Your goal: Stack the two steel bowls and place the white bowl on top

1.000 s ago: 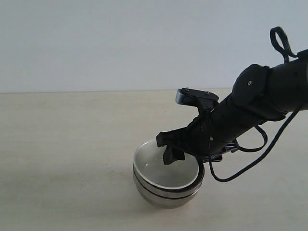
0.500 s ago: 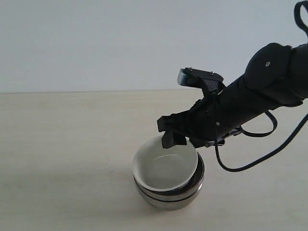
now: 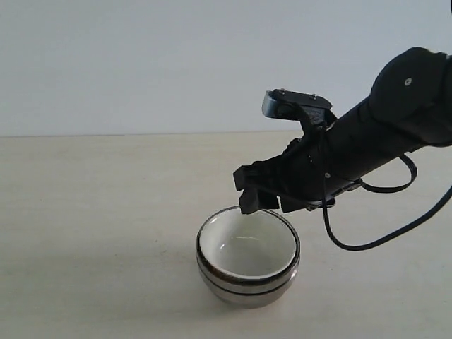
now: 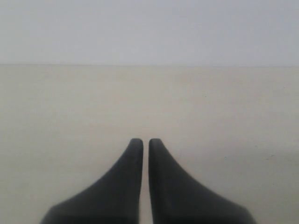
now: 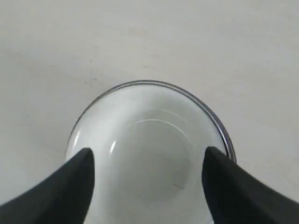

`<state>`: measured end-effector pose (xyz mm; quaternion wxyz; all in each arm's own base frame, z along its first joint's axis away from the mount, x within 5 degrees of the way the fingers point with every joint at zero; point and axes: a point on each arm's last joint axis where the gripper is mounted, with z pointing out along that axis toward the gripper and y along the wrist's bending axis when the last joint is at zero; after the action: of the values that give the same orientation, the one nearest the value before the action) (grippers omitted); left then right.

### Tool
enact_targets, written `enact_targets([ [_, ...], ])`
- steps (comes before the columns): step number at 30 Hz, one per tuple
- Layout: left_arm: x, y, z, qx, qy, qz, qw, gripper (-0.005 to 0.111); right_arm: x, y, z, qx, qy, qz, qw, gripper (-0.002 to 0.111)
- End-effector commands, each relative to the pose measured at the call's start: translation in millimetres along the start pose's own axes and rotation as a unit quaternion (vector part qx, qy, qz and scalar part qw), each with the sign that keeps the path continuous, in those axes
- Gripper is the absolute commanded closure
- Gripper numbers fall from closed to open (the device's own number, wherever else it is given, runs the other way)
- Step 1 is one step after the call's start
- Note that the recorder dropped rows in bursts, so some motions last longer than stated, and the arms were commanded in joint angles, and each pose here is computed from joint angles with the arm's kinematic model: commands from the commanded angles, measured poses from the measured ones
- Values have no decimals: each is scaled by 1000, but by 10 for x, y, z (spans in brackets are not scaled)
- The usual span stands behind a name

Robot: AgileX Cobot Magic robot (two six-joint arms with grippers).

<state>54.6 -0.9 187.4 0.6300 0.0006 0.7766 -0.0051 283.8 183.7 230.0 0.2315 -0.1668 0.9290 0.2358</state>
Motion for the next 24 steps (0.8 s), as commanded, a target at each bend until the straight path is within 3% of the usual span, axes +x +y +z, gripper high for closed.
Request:
enact_targets([
  [1,10,2,1,-2,1,-1,1000,103,14,-38,-16,22,11,-12,1000,49],
  [5,10,2,1,-2,1,-1,1000,103,25,-93,-27,53,17,-16,998,49],
  [20,10,2,1,-2,1,-1,1000,103,24,-96,-27,55,17,-17,998,50],
  [24,10,2,1,-2,1,-1,1000,103,15,-97,-27,55,12,-20,998,68],
])
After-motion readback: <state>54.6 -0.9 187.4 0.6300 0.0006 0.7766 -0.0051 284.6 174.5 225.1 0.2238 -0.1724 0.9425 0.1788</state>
